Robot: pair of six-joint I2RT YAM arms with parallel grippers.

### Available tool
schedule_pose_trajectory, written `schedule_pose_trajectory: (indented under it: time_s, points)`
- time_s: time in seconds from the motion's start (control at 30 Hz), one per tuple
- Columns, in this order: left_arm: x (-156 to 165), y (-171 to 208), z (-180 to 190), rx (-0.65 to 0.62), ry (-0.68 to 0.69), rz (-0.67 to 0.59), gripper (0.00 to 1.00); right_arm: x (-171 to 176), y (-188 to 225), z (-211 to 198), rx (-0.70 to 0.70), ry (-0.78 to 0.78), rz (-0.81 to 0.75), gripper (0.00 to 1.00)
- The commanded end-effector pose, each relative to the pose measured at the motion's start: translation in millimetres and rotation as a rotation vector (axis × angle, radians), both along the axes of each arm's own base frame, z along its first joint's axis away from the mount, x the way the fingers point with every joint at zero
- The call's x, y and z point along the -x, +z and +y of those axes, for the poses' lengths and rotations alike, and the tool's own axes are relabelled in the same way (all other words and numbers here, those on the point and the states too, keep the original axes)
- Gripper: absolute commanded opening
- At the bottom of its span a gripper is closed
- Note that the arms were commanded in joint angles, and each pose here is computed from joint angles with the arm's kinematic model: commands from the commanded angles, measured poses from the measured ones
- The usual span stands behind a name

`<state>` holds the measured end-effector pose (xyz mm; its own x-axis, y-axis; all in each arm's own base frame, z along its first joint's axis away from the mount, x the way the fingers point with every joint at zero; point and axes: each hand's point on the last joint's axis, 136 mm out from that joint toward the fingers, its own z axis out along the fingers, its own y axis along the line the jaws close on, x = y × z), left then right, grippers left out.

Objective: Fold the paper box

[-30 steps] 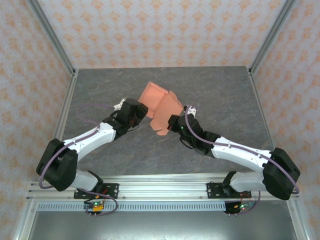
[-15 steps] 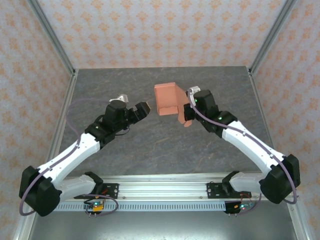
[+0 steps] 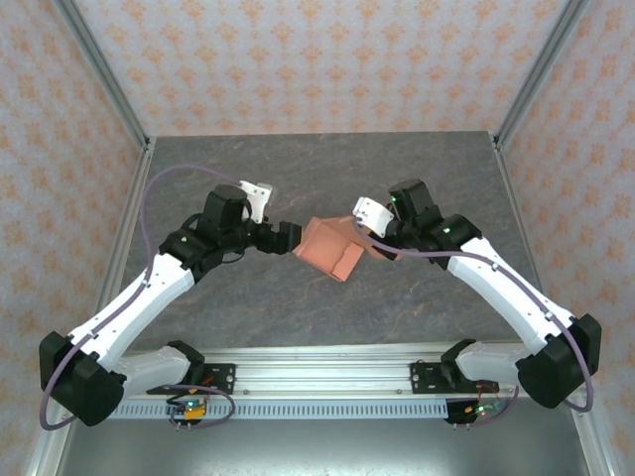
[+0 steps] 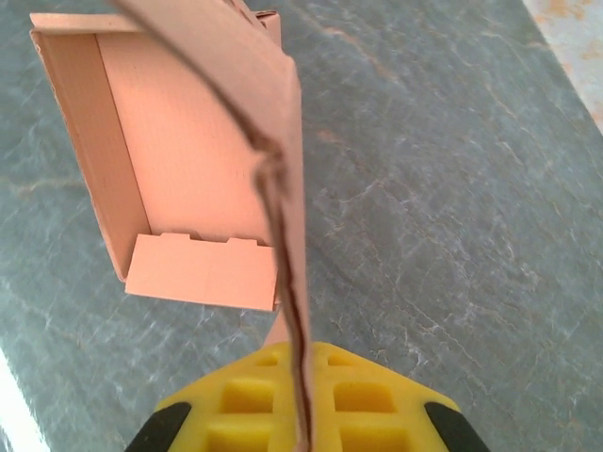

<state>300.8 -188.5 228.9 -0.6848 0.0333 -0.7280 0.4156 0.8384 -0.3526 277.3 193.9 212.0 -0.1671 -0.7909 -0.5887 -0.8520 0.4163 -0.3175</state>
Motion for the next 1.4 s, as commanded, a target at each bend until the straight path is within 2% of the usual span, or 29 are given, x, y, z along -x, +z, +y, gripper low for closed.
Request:
schedule_pose_trajectory:
  time_s: [0.0,0.17,0.33,0.5,0.7,1.0,1.07,1.1,1.13,1.17,1.2,1.27,1.37]
  points:
    - [6.1,-18.4,-1.6,0.036,-0.06,0.081,0.99,29.4,15.7,4.0,0.001,0.207,-0.013,0.0]
    - [20.4,-26.2,-34.3,0.212,-0.224,0.183,1.0,28.6,17.6,10.0,-0.027,0.213,0.003,0.0]
    - [18.4,-41.1,-48.3,0.311,-0.246,0.25,1.0,24.3,12.1,11.9,-0.062,0.187,0.074,0.0]
    - [23.9,-60.9,-50.1,0.248,-0.285,0.303,0.99,21.4,12.7,13.0,-0.076,0.184,0.098,0.0]
    - [29.8,-75.7,-63.2,0.245,-0.338,0.392,0.8,20.8,16.1,20.1,-0.109,0.206,0.102,0.0]
    - [30.8,-71.1,-66.0,0.25,-0.368,0.388,0.42,22.6,17.0,22.2,-0.121,0.221,0.107,0.02]
    - [28.3,-70.0,-66.4,0.258,-0.355,0.39,0.36,19.6,18.0,24.1,-0.146,0.195,0.11,0.1]
    - [26.8,-69.2,-66.7,0.264,-0.346,0.39,0.35,14.9,19.8,25.2,-0.175,0.15,0.113,0.19]
    - [23.7,-67.7,-66.6,0.271,-0.326,0.391,0.35,9.2,22.7,26.8,-0.209,0.11,0.106,0.33]
    - [20.3,-66.8,-66.2,0.276,-0.301,0.393,0.34,5.0,27.2,28.1,-0.246,0.074,0.097,0.43]
    - [16.6,-65.5,-65.9,0.28,-0.279,0.39,0.34,0.5,32.3,28.6,-0.285,0.035,0.081,0.47]
    - [6.5,-63.0,-64.4,0.296,-0.213,0.389,0.31,-14.4,51.1,25.5,-0.416,-0.107,0.023,0.63]
    - [-7.5,-58.0,-62.3,0.334,-0.121,0.373,0.3,-34.0,81.5,1.1,-0.634,-0.373,-0.092,0.73]
